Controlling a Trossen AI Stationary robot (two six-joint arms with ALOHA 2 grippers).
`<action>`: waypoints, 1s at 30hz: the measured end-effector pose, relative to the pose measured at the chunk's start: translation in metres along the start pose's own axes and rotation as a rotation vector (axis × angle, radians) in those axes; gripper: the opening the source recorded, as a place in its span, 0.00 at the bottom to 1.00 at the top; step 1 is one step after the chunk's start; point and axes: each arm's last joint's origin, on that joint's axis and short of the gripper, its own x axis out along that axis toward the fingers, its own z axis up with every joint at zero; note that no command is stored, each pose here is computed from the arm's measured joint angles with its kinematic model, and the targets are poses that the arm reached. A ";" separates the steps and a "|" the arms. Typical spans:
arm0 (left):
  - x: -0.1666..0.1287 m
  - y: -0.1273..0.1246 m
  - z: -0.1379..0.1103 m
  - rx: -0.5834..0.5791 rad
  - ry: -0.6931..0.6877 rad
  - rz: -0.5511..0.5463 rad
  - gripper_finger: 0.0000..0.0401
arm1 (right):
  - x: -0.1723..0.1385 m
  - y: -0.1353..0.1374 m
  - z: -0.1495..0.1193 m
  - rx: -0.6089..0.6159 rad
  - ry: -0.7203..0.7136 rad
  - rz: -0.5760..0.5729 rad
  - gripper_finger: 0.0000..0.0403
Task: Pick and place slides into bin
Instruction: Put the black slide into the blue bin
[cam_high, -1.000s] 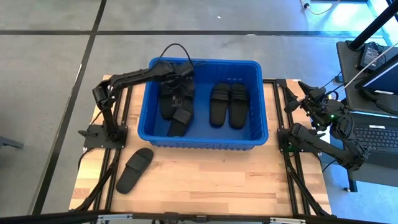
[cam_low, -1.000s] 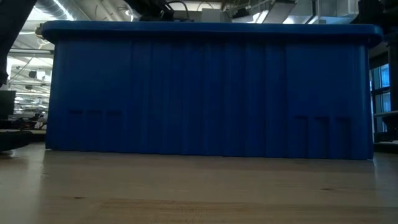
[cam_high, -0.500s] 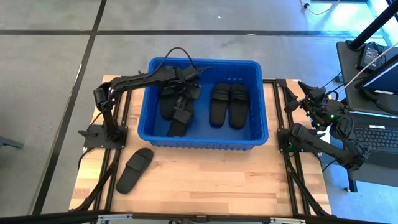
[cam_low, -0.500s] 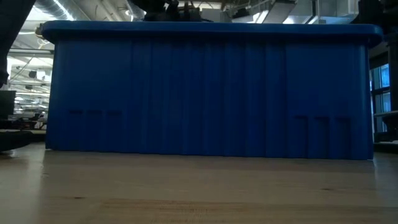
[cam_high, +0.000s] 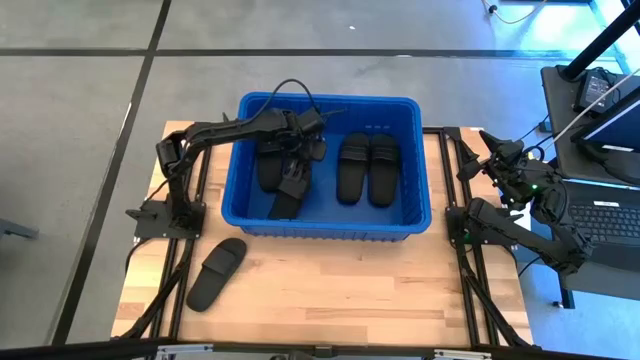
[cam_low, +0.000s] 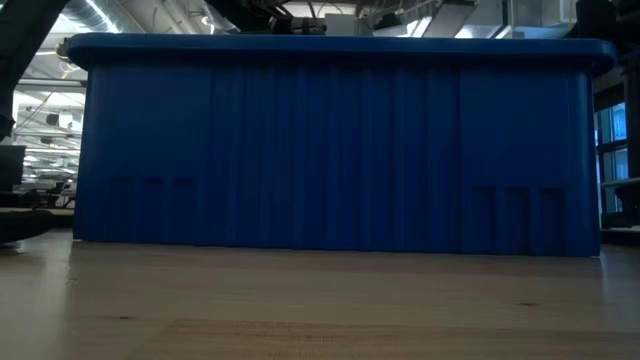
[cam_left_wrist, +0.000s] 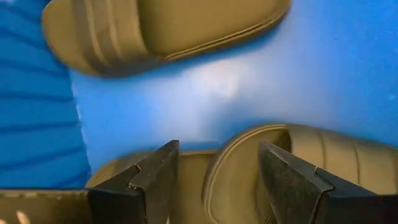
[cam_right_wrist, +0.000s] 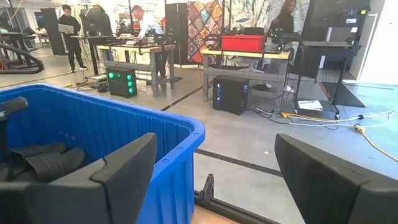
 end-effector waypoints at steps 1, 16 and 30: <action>0.000 0.000 0.000 -0.017 0.004 0.006 0.53 | 0.000 0.000 0.000 0.000 0.000 0.000 0.81; 0.003 -0.009 -0.010 0.067 0.103 -0.108 0.53 | 0.000 0.000 0.000 0.000 0.000 0.000 0.81; 0.001 -0.016 -0.014 0.094 0.086 -0.248 0.53 | 0.000 0.000 0.000 0.000 0.000 0.000 0.81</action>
